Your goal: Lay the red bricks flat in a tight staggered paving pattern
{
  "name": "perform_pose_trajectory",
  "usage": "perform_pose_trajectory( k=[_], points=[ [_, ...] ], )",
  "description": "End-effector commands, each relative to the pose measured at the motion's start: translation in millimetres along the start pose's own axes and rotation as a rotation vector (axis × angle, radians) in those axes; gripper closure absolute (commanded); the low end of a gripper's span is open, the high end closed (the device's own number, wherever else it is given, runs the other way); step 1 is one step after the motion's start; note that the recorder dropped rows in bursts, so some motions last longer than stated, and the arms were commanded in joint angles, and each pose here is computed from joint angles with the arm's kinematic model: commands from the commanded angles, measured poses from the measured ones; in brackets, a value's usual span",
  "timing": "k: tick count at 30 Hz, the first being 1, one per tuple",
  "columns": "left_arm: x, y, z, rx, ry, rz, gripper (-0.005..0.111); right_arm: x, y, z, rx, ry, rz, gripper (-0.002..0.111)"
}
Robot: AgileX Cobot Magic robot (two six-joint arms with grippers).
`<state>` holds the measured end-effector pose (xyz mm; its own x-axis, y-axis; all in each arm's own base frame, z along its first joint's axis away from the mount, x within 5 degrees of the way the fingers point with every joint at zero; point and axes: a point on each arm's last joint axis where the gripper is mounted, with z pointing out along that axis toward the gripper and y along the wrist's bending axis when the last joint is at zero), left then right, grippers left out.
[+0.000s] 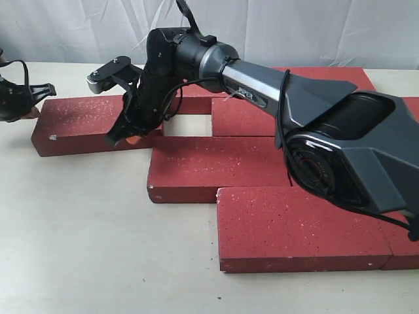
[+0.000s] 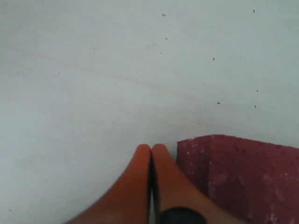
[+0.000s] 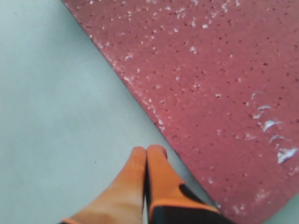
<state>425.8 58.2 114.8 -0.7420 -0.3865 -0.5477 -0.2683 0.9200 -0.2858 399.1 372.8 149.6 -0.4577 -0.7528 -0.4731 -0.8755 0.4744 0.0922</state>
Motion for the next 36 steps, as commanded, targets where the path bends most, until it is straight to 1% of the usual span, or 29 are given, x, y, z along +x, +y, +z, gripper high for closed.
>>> perform_pose_trajectory(
  k=[1,3,5,6,7,8,10,12,14,17,21,24,27,29,31,36],
  points=[
    [-3,6.6,0,-0.028,-0.012,0.059,0.107,-5,2,-31,-0.021,0.022,0.014,0.109],
    [-4,13.8,-2,-0.032,-0.007,0.045,0.107,-10,-1,-55,-0.012,-0.005,0.016,0.109],
    [-5,20.0,-3,-0.034,0.001,0.031,0.107,-13,-13,-77,0.033,-0.045,0.026,0.109],
    [-4,23.2,-3,-0.034,0.011,0.024,0.107,-13,-30,-95,0.097,-0.074,0.080,0.109],
    [-4,23.5,-2,-0.034,0.013,0.024,0.107,-9,-41,-99,0.126,-0.075,0.123,0.109],
    [-4,24.0,0,-0.036,0.013,0.026,0.107,0,-59,-103,0.154,-0.058,0.188,0.109],
    [-4,18.1,6,-0.019,0.025,0.033,0.107,14,-76,-93,0.145,0.000,0.233,0.109],
    [-6,14.6,8,-0.010,0.023,0.033,0.107,24,-83,-72,0.131,0.041,0.252,0.109],
    [-7,13.1,8,-0.003,0.023,0.032,0.107,28,-87,-51,0.127,0.028,0.263,0.109],
    [-6,11.5,8,0.008,0.040,0.033,0.107,26,-85,-27,0.082,-0.037,0.294,0.109],
    [-4,10.5,8,0.020,0.060,0.033,0.107,18,-78,-22,0.078,-0.092,0.281,0.109],
    [-3,9.9,8,0.027,0.071,0.033,0.107,16,-72,-20,0.076,-0.090,0.268,0.109],
    [-2,9.5,8,0.032,0.079,0.033,0.107,17,-73,-18,0.083,-0.085,0.262,0.109],
    [-1,9.1,8,0.036,0.085,0.033,0.107,20,-77,-14,0.120,-0.067,0.240,0.109],
    [-1,8.9,8,0.039,0.091,0.033,0.107,25,-83,-10,0.160,-0.045,0.254,0.109],
    [-1,8.8,8,0.039,0.090,0.031,0.107,30,-82,0,0.150,-0.028,0.255,0.109]
  ],
)
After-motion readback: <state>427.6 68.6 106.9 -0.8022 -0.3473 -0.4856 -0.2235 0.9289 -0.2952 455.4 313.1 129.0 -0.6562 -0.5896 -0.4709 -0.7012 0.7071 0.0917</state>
